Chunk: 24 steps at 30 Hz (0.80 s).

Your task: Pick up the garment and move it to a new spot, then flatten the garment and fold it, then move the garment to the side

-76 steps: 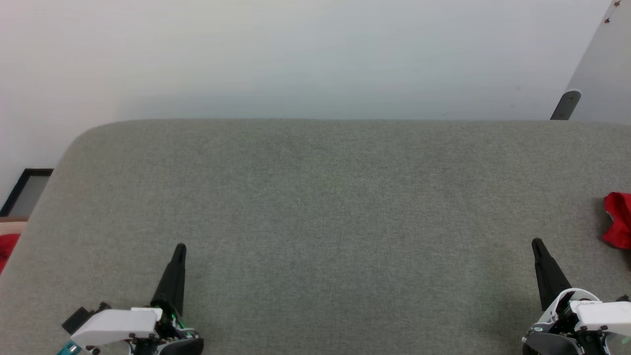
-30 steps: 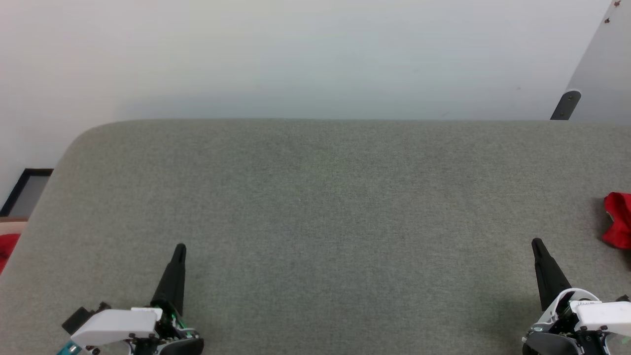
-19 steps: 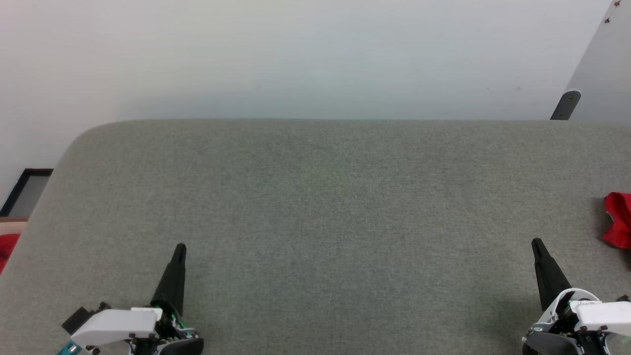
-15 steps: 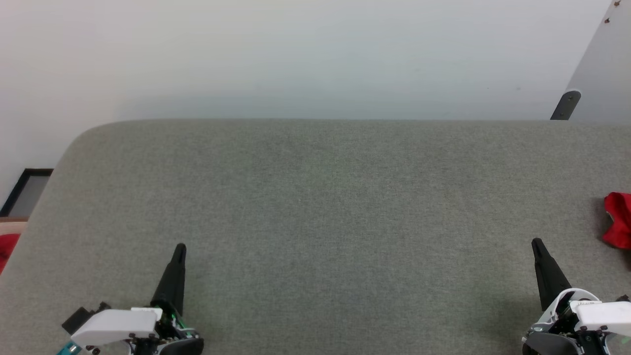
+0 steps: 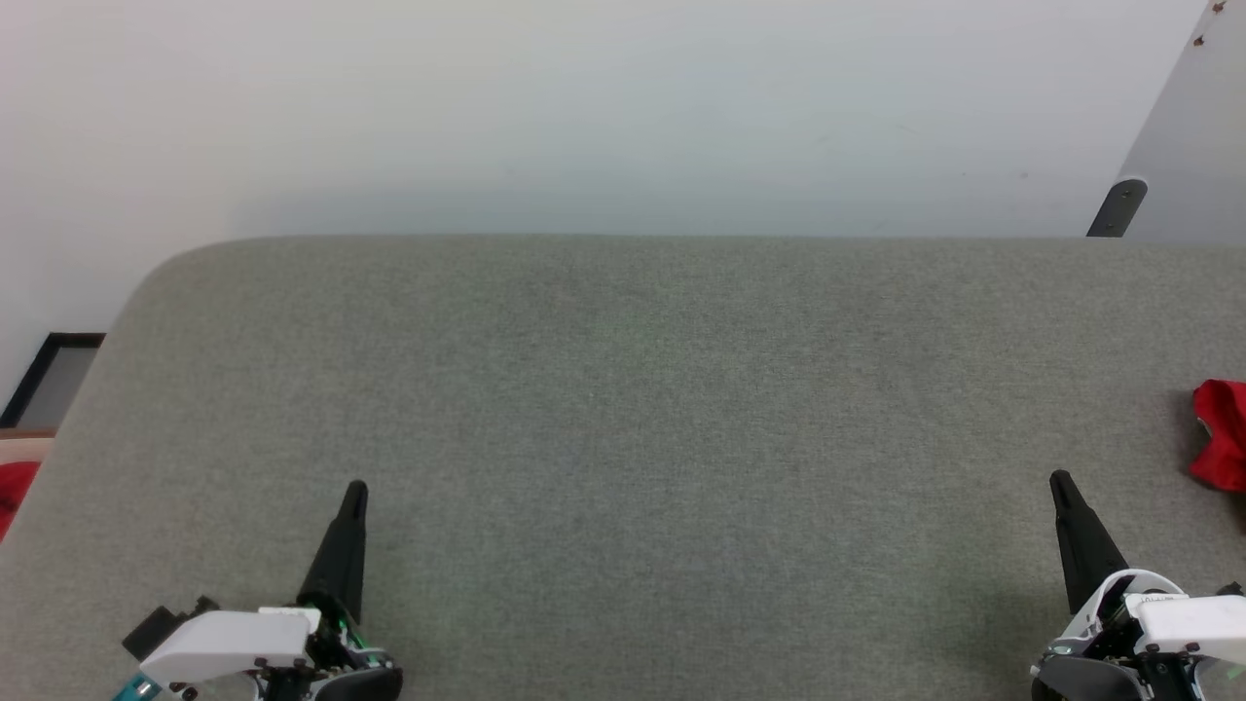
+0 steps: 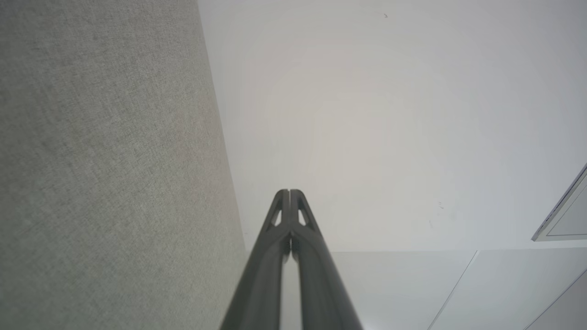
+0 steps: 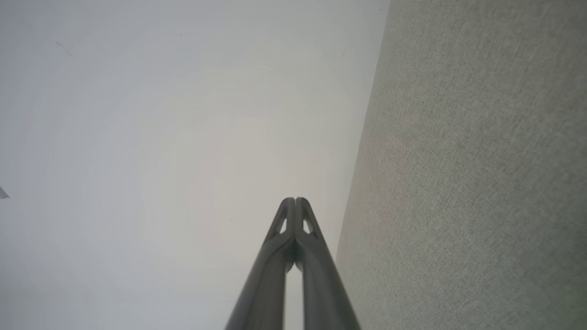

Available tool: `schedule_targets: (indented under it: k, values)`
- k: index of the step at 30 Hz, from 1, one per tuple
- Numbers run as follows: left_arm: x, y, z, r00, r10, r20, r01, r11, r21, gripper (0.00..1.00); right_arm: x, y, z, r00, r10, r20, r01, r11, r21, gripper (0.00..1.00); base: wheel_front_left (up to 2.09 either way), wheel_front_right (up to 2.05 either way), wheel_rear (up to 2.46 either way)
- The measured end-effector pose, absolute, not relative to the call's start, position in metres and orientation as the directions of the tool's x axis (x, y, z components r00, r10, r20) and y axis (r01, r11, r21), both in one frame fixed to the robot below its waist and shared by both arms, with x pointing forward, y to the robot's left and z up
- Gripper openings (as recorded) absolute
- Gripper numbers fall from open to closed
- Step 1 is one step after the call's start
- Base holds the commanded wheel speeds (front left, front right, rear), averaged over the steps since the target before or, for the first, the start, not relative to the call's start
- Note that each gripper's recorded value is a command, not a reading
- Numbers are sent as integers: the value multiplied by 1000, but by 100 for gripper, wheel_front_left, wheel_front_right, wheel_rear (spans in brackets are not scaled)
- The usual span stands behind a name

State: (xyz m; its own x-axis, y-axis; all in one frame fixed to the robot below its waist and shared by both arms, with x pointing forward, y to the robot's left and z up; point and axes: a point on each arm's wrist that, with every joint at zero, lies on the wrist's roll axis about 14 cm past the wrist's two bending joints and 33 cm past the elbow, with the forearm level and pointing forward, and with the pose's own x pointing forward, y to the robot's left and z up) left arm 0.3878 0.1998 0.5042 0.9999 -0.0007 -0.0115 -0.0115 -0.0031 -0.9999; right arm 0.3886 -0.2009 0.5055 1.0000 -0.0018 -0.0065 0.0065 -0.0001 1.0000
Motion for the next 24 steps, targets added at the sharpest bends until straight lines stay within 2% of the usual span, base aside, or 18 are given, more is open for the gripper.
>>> schedule_targets:
  k: [24]
  values:
    - [388,200,504,1000,-1,-12,-12,-3,-1000,0,389,-201,505,1000,-2,-7,7,0,1000,0,0,0,0]
